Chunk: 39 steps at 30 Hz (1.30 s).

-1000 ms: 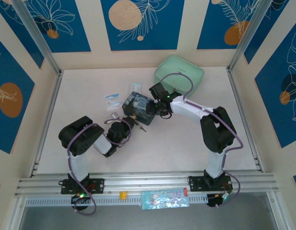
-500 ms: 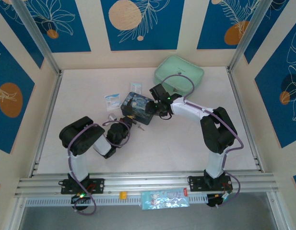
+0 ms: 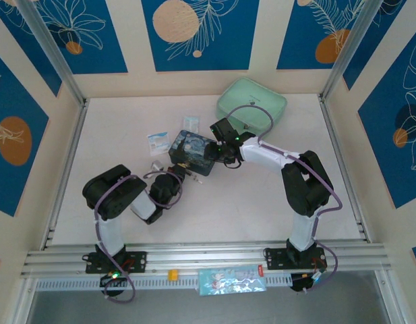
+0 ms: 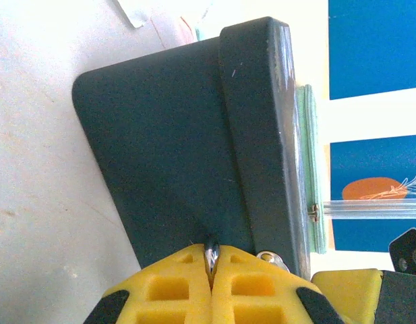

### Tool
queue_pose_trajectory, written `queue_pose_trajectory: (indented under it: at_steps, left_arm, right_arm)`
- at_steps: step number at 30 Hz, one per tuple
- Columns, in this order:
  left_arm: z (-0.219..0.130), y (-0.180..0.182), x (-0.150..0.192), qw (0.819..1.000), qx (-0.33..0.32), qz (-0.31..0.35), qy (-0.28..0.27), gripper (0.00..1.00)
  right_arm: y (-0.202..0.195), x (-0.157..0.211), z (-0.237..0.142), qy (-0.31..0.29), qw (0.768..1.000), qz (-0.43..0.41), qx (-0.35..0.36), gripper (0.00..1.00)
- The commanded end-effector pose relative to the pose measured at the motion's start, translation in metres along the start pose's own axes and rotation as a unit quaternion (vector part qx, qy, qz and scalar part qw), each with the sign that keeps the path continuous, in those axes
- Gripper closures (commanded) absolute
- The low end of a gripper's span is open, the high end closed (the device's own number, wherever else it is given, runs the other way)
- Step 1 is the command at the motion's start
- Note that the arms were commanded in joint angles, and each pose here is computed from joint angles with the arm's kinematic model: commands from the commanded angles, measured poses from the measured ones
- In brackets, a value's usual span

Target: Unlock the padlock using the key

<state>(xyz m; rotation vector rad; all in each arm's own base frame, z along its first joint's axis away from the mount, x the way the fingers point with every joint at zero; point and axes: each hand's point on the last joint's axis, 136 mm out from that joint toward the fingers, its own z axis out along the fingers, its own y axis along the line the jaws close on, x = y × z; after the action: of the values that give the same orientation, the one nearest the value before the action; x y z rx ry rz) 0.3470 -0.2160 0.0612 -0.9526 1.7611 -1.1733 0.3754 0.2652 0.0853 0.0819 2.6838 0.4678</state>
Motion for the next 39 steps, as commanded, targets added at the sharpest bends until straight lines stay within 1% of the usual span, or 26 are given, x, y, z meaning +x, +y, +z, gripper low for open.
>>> queue_pose_trajectory:
  at_steps: [1, 3, 9, 16, 21, 25, 31, 33, 35, 36, 37, 38, 39]
  left_arm:
    - [-0.008, 0.015, -0.015, 0.999, -0.030, -0.003, -0.042, 1.00]
    - [-0.007, 0.016, -0.018, 0.998, -0.032, -0.014, -0.053, 1.00]
    - [0.000, -0.007, -0.020, 0.996, 0.000, -0.011, -0.084, 1.00]
    - [-0.005, -0.009, -0.025, 0.993, 0.019, -0.029, -0.117, 1.00]
    - [-0.004, -0.010, -0.019, 0.995, 0.021, -0.023, -0.099, 1.00]
    - [-0.009, -0.017, -0.014, 0.997, 0.022, 0.005, -0.076, 1.00]
    - [-0.022, -0.022, -0.009, 0.998, 0.016, 0.041, -0.038, 1.00]
    - [-0.026, -0.023, -0.005, 0.999, 0.010, 0.051, -0.015, 1.00]
    - [-0.028, -0.023, -0.001, 0.998, 0.002, 0.059, 0.011, 1.00]
    - [-0.030, -0.024, 0.001, 0.998, 0.000, 0.065, 0.025, 1.00]
    - [-0.031, -0.025, 0.003, 0.997, -0.002, 0.071, 0.040, 1.00]
    - [-0.033, -0.026, 0.005, 0.995, -0.004, 0.078, 0.055, 1.00]
    - [-0.035, -0.030, 0.005, 0.994, -0.004, 0.083, 0.066, 1.00]
  right_arm:
    - [-0.034, 0.010, 0.009, 0.013, 0.998, 0.010, 0.062, 0.49]
    - [-0.034, 0.011, 0.010, 0.015, 0.998, 0.011, 0.062, 0.49]
    - [-0.031, 0.015, 0.014, 0.021, 0.998, 0.015, 0.059, 0.50]
    - [-0.031, 0.018, 0.014, 0.014, 0.998, 0.019, 0.061, 0.50]
    - [-0.029, 0.018, 0.016, 0.019, 0.998, 0.013, 0.061, 0.50]
    - [-0.027, 0.014, 0.015, 0.016, 0.998, 0.003, 0.055, 0.50]
    - [-0.007, -0.006, -0.007, -0.010, 0.999, -0.043, 0.020, 0.47]
    - [0.000, -0.013, -0.020, -0.023, 0.998, -0.062, 0.007, 0.41]
    - [0.006, -0.018, -0.033, -0.035, 0.996, -0.083, -0.007, 0.31]
    - [0.008, -0.019, -0.038, -0.039, 0.995, -0.090, -0.012, 0.23]
    - [0.010, -0.020, -0.045, -0.044, 0.994, -0.096, -0.017, 0.21]
    - [0.011, -0.020, -0.051, -0.047, 0.994, -0.099, -0.022, 0.12]
    - [0.012, -0.019, -0.054, -0.048, 0.993, -0.100, -0.026, 0.09]
